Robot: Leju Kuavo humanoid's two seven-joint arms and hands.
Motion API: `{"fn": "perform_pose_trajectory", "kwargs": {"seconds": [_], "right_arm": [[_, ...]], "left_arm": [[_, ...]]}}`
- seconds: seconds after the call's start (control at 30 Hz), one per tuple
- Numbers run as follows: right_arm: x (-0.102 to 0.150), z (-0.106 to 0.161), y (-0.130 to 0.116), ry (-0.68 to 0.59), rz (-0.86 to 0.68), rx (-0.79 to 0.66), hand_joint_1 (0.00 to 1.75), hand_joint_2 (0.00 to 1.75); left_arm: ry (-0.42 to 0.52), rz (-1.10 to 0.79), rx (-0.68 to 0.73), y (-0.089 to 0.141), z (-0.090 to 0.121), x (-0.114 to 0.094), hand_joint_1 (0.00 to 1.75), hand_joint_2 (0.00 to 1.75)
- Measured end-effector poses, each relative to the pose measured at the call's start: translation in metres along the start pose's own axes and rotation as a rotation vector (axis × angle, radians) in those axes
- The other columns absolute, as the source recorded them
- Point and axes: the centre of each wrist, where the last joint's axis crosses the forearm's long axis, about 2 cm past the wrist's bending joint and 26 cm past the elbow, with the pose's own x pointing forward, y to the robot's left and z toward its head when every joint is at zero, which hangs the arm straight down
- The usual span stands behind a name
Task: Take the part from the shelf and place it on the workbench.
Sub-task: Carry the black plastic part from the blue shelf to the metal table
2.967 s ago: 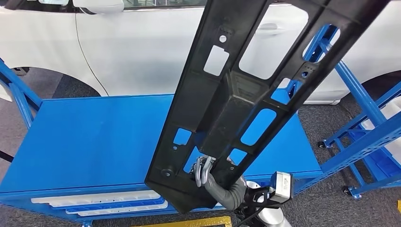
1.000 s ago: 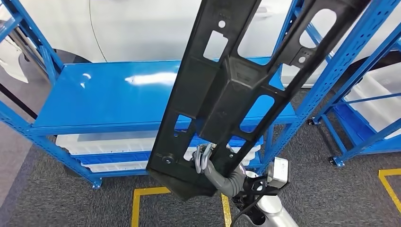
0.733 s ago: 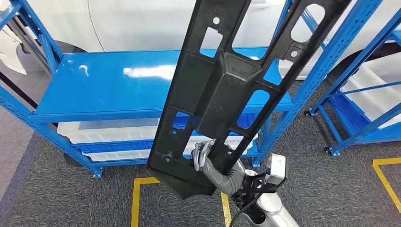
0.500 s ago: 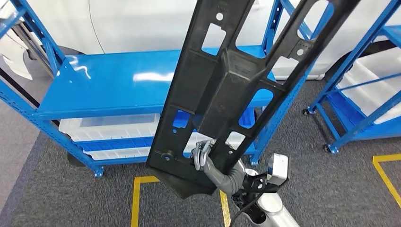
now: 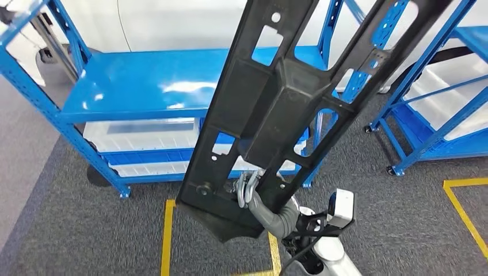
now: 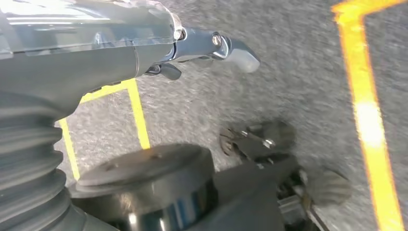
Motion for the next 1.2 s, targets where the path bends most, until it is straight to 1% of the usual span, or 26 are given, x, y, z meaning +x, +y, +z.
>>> {"fn": "perform_pose_trajectory", "kwargs": {"seconds": [0.33, 0.5, 0.67, 0.97, 1.2], "right_arm": [[0.001, 0.012, -0.001, 0.01, 0.011, -0.021, 1.75, 1.75], [0.003, 0.017, 0.003, 0.009, 0.012, -0.03, 1.75, 1.75], [0.005, 0.026, 0.006, 0.022, 0.005, -0.041, 1.75, 1.75], [0.015, 0.032, 0.005, 0.003, 0.022, -0.062, 1.75, 1.75], [0.019, 0.038, 0.005, -0.008, 0.03, -0.073, 1.75, 1.75]], "left_arm": [[0.005, -0.011, -0.002, -0.004, 0.001, -0.003, 0.0, 1.75], [0.008, -0.031, -0.008, -0.005, 0.002, -0.002, 0.0, 1.75], [-0.007, -0.033, 0.01, -0.003, 0.0, 0.004, 0.0, 1.75], [0.004, -0.05, 0.037, 0.002, 0.0, 0.001, 0.0, 1.75], [-0.017, -0.032, 0.051, 0.007, -0.002, 0.0, 0.0, 1.75]]}}
